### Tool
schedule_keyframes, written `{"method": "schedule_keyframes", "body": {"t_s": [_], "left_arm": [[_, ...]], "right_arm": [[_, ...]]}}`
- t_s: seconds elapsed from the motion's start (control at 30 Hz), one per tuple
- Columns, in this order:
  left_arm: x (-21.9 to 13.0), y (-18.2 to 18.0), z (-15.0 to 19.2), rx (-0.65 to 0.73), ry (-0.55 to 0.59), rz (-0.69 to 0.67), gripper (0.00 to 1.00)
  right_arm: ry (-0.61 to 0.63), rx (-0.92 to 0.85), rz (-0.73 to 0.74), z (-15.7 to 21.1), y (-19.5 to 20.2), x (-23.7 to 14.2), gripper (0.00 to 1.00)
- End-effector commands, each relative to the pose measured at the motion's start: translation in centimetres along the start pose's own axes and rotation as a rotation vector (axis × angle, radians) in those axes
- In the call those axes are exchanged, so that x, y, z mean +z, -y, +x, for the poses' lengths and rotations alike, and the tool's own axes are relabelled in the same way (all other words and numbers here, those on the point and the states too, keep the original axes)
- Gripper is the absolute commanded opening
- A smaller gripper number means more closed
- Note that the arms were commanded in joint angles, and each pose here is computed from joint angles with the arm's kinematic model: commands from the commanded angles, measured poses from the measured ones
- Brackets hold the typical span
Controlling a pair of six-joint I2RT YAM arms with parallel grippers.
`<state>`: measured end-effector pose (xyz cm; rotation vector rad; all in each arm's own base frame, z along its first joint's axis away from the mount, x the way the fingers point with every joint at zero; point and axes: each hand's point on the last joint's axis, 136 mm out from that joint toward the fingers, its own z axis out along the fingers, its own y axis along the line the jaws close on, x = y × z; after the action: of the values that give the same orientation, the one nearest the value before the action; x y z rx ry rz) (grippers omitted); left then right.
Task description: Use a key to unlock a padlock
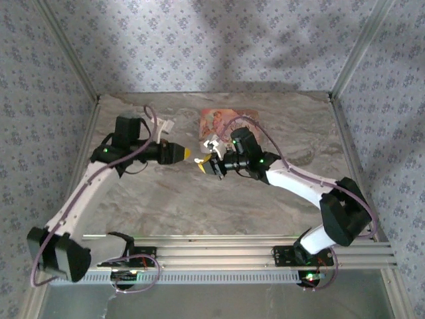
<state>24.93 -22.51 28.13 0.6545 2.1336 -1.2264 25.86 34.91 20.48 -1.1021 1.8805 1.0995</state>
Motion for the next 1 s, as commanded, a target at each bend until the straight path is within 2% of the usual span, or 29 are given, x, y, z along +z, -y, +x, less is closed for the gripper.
{"method": "schedule_keyframes", "body": {"t_s": [0.0,0.27,0.47,0.6,0.83,0.97], "left_arm": [[0.6,0.9,-0.8,0.281,0.049,0.024,0.50],[3.1,2.2,1.2,0.272,-0.057,0.178,0.47],[4.9,2.1,2.3,0.205,-0.124,0.225,0.49],[5.7,2.1,3.0,0.163,-0.171,0.247,0.45],[6.6,1.4,4.0,0.121,-0.216,0.253,0.31],[6.9,1.3,3.9,0.103,-0.223,0.260,0.12]], "right_arm": [[-0.038,0.017,-0.092,-0.8,-2.4,-2.2,0.00],[-0.100,0.043,-0.151,-0.4,-3.9,-4.2,0.00],[-0.106,0.049,-0.158,-0.1,-4.2,-4.5,0.00],[-0.111,0.054,-0.160,0.2,-4.2,-4.5,0.00],[-0.118,0.059,-0.168,0.5,-4.2,-4.4,0.00],[-0.129,0.067,-0.171,0.7,-4.0,-4.3,0.00]]}}
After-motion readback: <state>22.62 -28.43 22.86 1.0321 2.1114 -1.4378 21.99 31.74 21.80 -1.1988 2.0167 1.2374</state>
